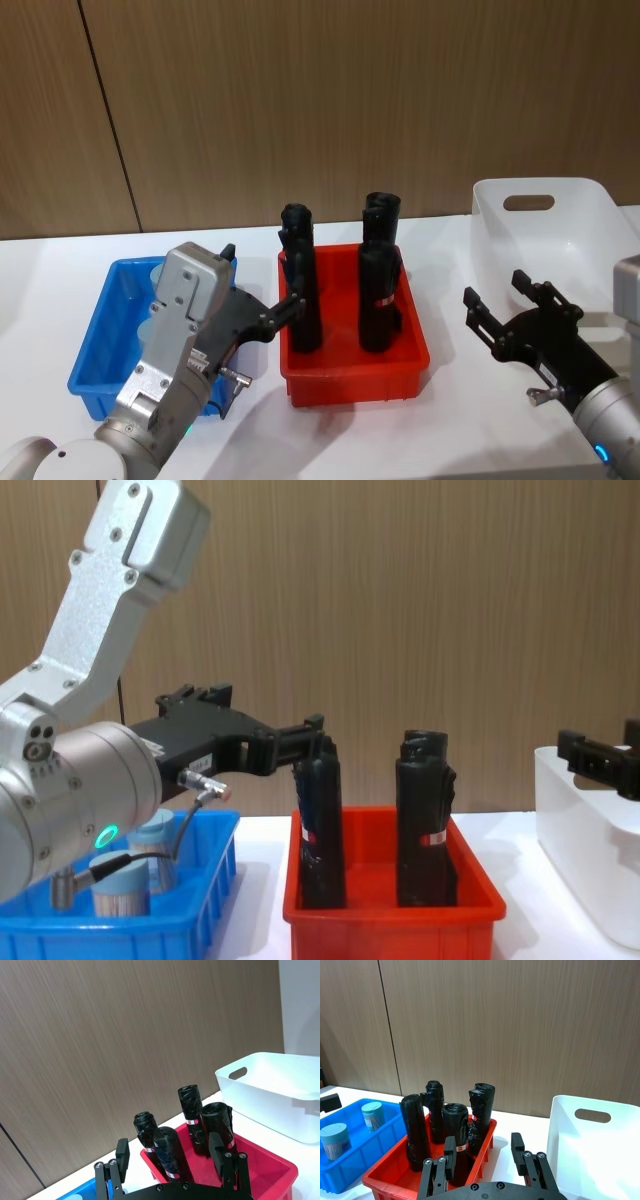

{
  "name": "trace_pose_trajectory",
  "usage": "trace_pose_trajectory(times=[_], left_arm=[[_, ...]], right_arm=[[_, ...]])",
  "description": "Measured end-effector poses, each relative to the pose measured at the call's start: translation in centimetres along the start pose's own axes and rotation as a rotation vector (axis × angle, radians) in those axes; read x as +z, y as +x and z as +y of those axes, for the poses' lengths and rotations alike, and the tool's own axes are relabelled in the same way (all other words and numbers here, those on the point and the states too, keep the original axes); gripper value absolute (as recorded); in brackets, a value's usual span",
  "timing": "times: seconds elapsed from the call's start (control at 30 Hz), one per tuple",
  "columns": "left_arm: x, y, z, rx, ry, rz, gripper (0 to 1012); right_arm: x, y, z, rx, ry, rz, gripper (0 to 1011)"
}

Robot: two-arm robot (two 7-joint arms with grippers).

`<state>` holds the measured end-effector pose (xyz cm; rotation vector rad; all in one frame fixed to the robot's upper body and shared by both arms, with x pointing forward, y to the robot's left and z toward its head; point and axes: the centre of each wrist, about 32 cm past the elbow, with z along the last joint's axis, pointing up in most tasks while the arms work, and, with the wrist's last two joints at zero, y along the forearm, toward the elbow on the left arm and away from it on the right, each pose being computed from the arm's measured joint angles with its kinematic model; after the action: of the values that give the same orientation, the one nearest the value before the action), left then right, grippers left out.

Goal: Pick the cotton swabs from the blue box and place them into the white box.

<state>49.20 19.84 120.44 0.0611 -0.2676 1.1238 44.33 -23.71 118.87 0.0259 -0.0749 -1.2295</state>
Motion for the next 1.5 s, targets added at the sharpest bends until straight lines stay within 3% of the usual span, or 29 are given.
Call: trace_pose_trajectory(times=[1.5], left_arm=[[0.0, -0.01, -0.01, 0.0, 0.0, 0.0, 1004]], right_arm=[[0.0, 0.0, 0.0, 0.0, 0.0, 0.0, 683]])
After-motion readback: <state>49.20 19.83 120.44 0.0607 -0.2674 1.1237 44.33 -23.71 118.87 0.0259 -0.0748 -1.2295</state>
